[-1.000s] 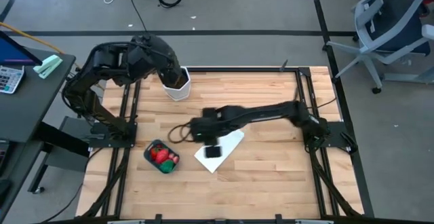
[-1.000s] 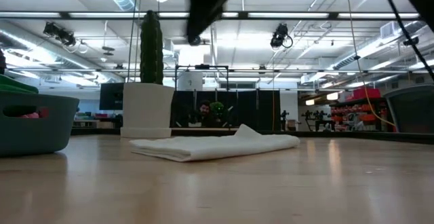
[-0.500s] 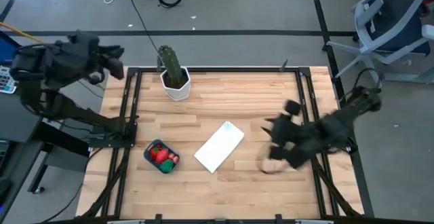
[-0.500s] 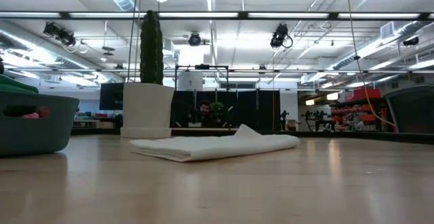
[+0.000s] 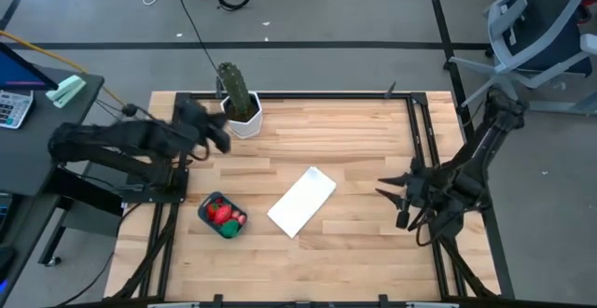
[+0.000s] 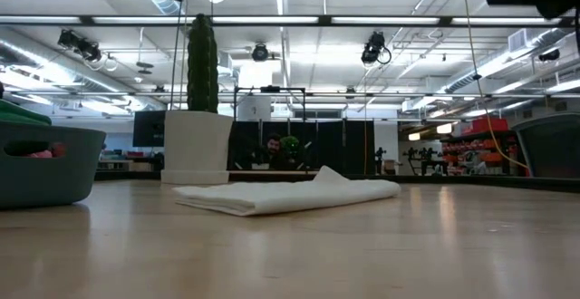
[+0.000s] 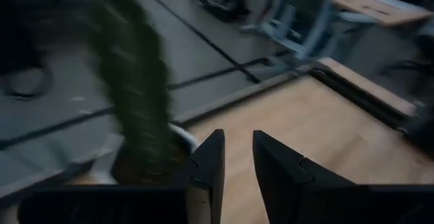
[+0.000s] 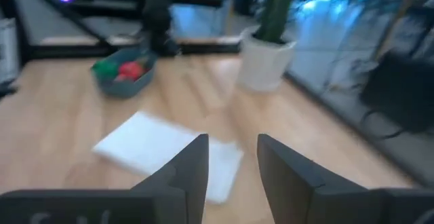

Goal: Pick and placing Produce into tupperware
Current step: Return to Home Position

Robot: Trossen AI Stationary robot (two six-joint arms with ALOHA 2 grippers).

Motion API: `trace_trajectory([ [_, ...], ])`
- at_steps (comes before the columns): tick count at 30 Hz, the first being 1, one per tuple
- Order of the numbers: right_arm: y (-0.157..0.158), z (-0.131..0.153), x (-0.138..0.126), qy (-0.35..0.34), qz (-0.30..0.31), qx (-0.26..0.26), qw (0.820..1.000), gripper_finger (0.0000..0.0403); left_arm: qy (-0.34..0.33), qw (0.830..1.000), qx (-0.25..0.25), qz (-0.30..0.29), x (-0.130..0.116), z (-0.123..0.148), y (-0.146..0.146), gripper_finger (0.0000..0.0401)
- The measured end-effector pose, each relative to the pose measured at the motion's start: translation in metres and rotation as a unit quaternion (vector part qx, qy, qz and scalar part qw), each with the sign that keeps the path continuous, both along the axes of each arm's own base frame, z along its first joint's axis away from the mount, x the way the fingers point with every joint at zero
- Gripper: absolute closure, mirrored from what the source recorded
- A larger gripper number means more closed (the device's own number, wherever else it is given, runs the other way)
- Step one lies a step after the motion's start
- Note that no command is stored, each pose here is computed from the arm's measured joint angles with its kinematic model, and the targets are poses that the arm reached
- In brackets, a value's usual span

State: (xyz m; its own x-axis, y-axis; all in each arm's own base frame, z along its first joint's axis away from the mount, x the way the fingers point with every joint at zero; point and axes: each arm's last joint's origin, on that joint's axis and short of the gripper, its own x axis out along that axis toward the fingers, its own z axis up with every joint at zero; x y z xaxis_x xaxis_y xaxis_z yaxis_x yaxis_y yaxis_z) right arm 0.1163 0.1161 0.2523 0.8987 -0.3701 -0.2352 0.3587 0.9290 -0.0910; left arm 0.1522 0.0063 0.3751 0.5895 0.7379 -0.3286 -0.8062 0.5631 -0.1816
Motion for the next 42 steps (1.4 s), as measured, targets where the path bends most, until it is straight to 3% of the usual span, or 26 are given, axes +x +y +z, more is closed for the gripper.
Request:
trace_trajectory([
  [7,0.007,-0.019,0.004,0.009,0.119,0.021,0.993,0.0268,-0.059,0.995,-0.008,-0.076,0.03,-0.049,-0.013,0.0318],
  [10,0.012,-0.009,0.013,-0.015,0.217,-0.012,0.976,0.0268,-0.069,0.993,0.014,-0.095,0.033,-0.051,-0.016,0.0315],
  [13,0.007,-0.003,0.023,-0.03,0.268,-0.047,0.962,0.0268,-0.07,0.992,0.023,-0.103,0.034,-0.05,-0.018,0.0311],
  [15,-0.001,-0.004,0.029,-0.02,0.265,-0.042,0.963,0.0268,-0.07,0.991,0.021,-0.108,0.034,-0.051,-0.02,0.031],
  [19,-0.025,-0.009,0.035,0.012,0.192,-0.011,0.981,0.0268,-0.068,0.988,0.019,-0.134,0.03,-0.05,-0.029,0.0313],
  [22,-0.041,-0.003,0.035,-0.001,0.16,0.004,0.987,0.0268,-0.062,0.986,0.034,-0.152,0.026,-0.049,-0.037,0.0317],
  [32,-0.075,0.014,0.019,-0.046,0.221,-0.016,0.974,0.0268,-0.053,0.992,0.083,-0.083,0.018,-0.047,-0.045,0.0314],
  [36,-0.081,-0.013,0.014,-0.066,0.23,0.042,0.97,0.0268,-0.072,0.987,0.052,-0.134,0.022,-0.054,-0.049,0.031],
  [42,-0.08,-0.068,0.009,-0.126,0.263,0.098,0.951,0.0268,-0.096,0.982,0.051,-0.155,0.028,-0.097,-0.054,0.0315],
])
